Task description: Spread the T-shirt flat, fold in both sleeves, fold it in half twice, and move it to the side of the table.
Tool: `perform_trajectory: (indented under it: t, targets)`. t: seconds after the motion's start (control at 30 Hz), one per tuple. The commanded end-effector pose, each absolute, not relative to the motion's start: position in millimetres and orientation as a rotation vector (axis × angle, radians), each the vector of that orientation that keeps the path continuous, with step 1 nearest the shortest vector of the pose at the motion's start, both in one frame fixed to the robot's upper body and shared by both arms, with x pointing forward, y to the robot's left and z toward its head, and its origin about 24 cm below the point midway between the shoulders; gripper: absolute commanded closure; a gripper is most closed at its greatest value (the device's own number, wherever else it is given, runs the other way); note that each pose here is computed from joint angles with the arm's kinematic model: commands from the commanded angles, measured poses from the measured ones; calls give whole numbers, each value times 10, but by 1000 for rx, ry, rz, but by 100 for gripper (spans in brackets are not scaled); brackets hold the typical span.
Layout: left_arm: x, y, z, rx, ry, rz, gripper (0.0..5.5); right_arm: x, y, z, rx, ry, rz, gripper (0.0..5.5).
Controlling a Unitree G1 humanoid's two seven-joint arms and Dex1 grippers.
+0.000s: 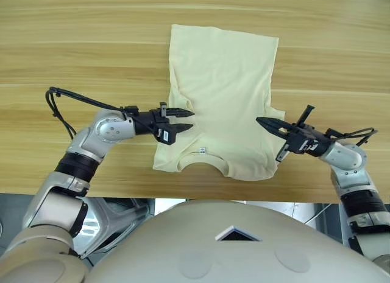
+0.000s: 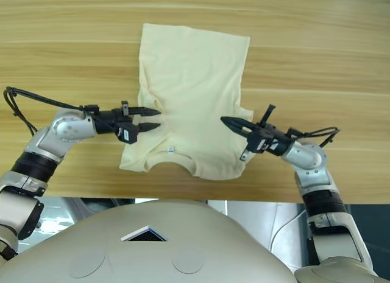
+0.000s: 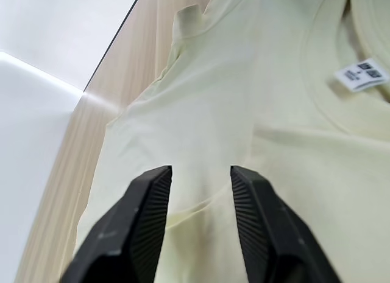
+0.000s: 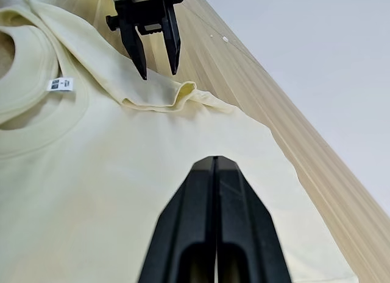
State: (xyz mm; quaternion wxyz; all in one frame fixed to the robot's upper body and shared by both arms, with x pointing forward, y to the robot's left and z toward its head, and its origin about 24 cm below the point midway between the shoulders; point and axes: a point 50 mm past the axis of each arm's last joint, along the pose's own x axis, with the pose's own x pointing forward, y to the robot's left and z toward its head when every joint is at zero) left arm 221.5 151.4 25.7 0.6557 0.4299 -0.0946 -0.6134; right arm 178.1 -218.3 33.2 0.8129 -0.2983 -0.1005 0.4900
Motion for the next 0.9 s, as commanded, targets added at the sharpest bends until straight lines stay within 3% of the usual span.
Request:
perform_trajectory:
  t: [0.03, 0.2, 0.37, 0.7, 0.9]
  targets:
    - [2247, 1554, 388, 919, -276, -1344, 300, 1819, -2166, 353, -654, -223, 1057, 550]
    - [2550, 1901, 624, 985, -292, -1095, 225, 1834, -2172, 354, -656, -222, 1047, 550]
    - [2729, 2007, 704, 1005, -309, -987, 150, 1824, -2174, 350, -657, -219, 1050, 550]
    - [2807, 1807, 325, 1030, -221, -1043, 13, 1803, -2166, 356, -656, -215, 1056, 550]
    - [2836, 1729, 219, 1028, -200, -1059, 11, 1808, -2143, 349, -649, -218, 1056, 550]
